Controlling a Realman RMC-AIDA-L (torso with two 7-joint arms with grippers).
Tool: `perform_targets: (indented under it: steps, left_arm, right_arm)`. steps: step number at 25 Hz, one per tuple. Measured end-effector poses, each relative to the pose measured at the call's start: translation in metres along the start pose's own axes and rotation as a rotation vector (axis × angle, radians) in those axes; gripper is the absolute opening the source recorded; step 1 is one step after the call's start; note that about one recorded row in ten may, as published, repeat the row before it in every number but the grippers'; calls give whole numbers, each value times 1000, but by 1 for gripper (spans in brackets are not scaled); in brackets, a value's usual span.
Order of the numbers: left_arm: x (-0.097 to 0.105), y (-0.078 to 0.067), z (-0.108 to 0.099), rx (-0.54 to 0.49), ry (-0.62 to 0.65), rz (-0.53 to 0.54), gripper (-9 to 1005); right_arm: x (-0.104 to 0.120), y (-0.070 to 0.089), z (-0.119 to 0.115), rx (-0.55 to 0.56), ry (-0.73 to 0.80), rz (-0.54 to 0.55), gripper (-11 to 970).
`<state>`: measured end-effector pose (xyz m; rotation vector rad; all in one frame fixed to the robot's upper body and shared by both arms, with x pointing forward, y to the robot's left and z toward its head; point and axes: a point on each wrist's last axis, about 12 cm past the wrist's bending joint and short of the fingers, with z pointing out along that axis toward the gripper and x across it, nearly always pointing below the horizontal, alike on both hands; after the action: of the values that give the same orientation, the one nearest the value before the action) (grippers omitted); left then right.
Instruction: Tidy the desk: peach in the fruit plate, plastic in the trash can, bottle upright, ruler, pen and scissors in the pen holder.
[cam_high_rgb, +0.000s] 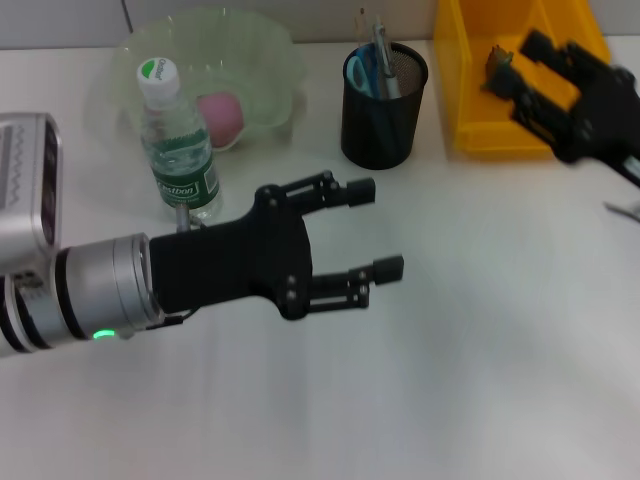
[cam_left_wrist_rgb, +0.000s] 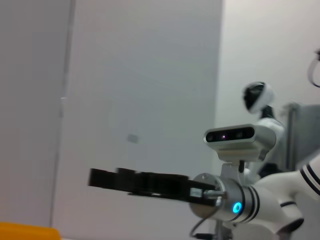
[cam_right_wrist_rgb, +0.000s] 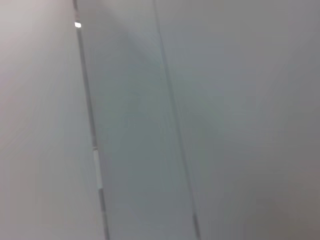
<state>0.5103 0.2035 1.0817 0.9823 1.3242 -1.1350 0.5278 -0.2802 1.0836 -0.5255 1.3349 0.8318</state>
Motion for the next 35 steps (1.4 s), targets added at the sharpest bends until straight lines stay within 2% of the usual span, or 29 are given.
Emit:
perform_targets:
  steps: [1, 3, 4, 6, 7, 8, 9, 13, 21, 25, 35]
  left_arm:
    - [5, -8, 1, 38, 12, 39, 787]
    - [5, -9, 0, 47, 15, 40, 787]
    - [5, -9, 0, 47, 15, 40, 787]
    - [6, -10, 0, 54, 17, 38, 786]
    - [6, -10, 0, 54, 17, 38, 786]
    - [8, -14, -2, 65, 16, 29, 786]
    - [10, -16, -3, 65, 14, 27, 786]
    - [13, -21, -7, 70, 11, 23, 786]
    - [22, -33, -16, 61, 13, 38, 786]
    - [29, -42, -19, 84, 18, 42, 787]
    - [36, -46, -21, 118, 73, 16, 787]
  right_arm:
    - [1, 10, -22, -32, 6, 9, 501]
    - [0, 20, -41, -71, 8, 17, 550]
    - [0, 20, -41, -71, 8, 17, 575]
    - [-1, 35, -63, -148, 33, 29, 624]
    - [-1, 35, -63, -148, 33, 29, 635]
    - [-1, 39, -67, -182, 53, 36, 646]
    - [-1, 47, -75, -264, 112, 72, 657]
    - [-1, 57, -84, -342, 180, 148, 700]
    - [-3, 63, -108, -356, 204, 116, 782]
    - [-2, 68, -111, -398, 216, 86, 818]
    - [3, 70, -111, -427, 253, 83, 827]
